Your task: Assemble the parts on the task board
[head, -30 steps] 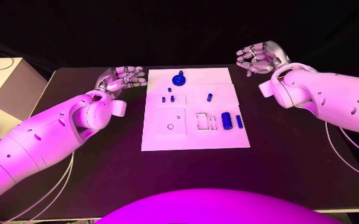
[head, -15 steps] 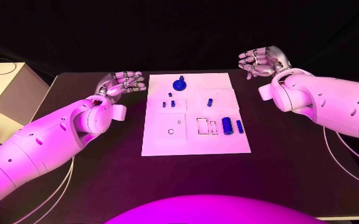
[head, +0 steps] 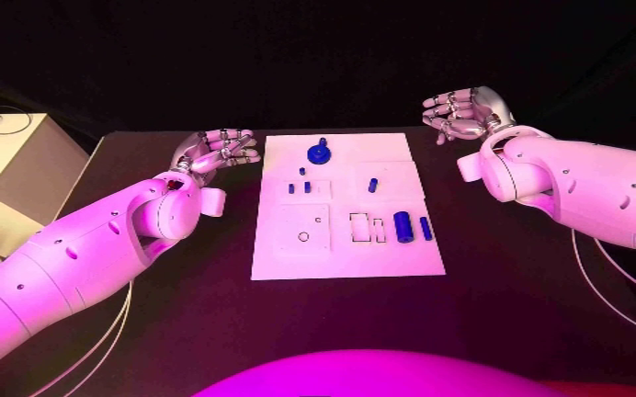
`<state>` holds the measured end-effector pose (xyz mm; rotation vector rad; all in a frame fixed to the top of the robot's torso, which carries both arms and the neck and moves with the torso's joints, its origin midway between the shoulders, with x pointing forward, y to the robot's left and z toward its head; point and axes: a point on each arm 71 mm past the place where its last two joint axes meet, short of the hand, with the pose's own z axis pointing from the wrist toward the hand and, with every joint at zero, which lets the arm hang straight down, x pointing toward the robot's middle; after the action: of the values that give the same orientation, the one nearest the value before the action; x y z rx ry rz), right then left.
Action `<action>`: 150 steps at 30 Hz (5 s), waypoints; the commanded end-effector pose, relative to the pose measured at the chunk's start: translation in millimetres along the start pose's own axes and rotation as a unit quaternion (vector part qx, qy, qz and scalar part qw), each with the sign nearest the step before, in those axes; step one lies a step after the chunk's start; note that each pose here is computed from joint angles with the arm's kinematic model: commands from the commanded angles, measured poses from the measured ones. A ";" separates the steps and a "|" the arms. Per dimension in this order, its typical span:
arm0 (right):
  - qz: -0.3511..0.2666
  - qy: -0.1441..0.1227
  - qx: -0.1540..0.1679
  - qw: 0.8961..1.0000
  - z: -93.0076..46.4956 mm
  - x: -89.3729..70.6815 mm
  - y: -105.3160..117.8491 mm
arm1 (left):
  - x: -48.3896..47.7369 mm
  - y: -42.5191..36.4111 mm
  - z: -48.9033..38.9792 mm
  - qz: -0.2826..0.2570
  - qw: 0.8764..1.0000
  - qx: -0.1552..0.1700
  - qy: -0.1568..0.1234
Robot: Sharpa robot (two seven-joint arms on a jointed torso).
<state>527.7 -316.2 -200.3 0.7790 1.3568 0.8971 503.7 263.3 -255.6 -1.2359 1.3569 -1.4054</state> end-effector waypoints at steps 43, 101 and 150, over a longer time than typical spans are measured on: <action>0.001 0.013 -0.008 1.000 0.4 4.8 -0.5 | 3.7 -3.2 0.8 0.004 1.000 0.015 0.004; -0.003 0.020 -0.009 1.000 -0.3 7.3 -1.8 | 4.6 -4.1 0.3 0.005 1.000 0.016 0.006; -0.419 0.152 -0.053 0.893 -8.0 57.1 10.3 | 8.0 -11.7 -0.9 0.002 1.000 0.026 0.012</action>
<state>518.4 -262.7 -214.7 0.0441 1.6475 0.5254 502.0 258.0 -245.9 -1.2029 1.3441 -1.4341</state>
